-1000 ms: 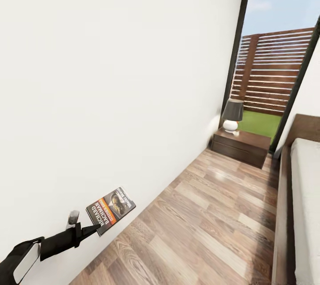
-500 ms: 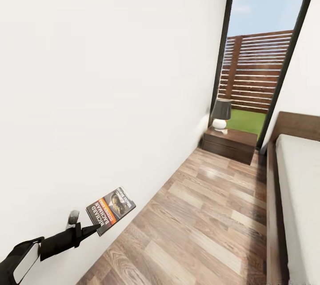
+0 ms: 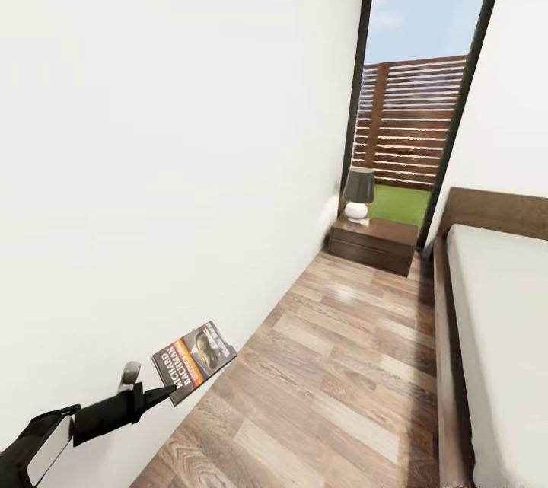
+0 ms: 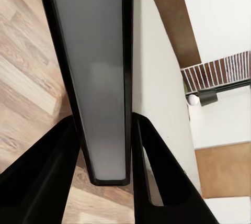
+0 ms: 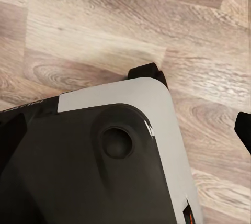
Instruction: In the bedroom, move the book from the bed onto either nightstand, and place the two sandals side by side next to the bed.
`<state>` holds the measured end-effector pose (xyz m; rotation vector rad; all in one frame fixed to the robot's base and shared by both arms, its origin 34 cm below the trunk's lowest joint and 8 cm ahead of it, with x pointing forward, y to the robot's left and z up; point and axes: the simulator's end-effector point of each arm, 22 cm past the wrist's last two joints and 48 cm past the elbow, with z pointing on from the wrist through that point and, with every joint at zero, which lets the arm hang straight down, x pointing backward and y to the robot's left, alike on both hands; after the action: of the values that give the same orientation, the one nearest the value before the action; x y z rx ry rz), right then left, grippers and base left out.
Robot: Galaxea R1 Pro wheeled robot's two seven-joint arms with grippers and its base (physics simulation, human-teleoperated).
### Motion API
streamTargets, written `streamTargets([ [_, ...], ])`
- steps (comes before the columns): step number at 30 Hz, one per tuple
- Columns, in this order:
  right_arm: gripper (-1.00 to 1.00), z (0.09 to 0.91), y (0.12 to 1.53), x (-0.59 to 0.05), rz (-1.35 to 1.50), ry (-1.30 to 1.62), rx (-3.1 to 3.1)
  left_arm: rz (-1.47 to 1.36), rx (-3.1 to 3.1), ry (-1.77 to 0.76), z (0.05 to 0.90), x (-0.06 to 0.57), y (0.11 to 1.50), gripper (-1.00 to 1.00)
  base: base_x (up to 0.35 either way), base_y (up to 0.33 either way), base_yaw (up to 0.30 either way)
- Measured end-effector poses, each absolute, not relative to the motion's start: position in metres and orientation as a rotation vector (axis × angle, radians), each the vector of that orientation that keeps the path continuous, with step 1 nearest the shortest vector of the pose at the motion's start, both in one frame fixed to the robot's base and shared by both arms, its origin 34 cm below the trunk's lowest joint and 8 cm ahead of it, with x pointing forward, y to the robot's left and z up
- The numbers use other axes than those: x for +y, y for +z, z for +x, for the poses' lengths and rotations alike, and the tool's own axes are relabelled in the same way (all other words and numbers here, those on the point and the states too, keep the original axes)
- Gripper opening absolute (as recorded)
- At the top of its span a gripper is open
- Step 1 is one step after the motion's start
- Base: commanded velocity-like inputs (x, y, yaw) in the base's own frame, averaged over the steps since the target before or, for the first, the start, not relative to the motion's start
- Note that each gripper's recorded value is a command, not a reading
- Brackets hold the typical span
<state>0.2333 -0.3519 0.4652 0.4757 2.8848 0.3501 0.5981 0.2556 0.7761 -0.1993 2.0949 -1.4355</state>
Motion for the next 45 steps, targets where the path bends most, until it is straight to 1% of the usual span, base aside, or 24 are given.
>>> streamTargets([
  [7,1.0,0.233,0.465,-0.352,0.474,0.35,2.886,-0.123,2.163,-1.443,0.585,0.236,0.763,-1.0,0.005,0.001,-0.172],
  [15,1.0,0.233,0.465,-0.352,0.474,0.35,2.885,-0.087,2.186,-1.451,0.579,0.228,0.759,-1.0,0.001,0.0,-0.172],
  [45,1.0,0.233,0.465,-0.349,0.477,0.357,2.884,-0.082,2.185,-1.452,0.579,0.228,0.76,-1.0,0.0,0.0,-0.172],
])
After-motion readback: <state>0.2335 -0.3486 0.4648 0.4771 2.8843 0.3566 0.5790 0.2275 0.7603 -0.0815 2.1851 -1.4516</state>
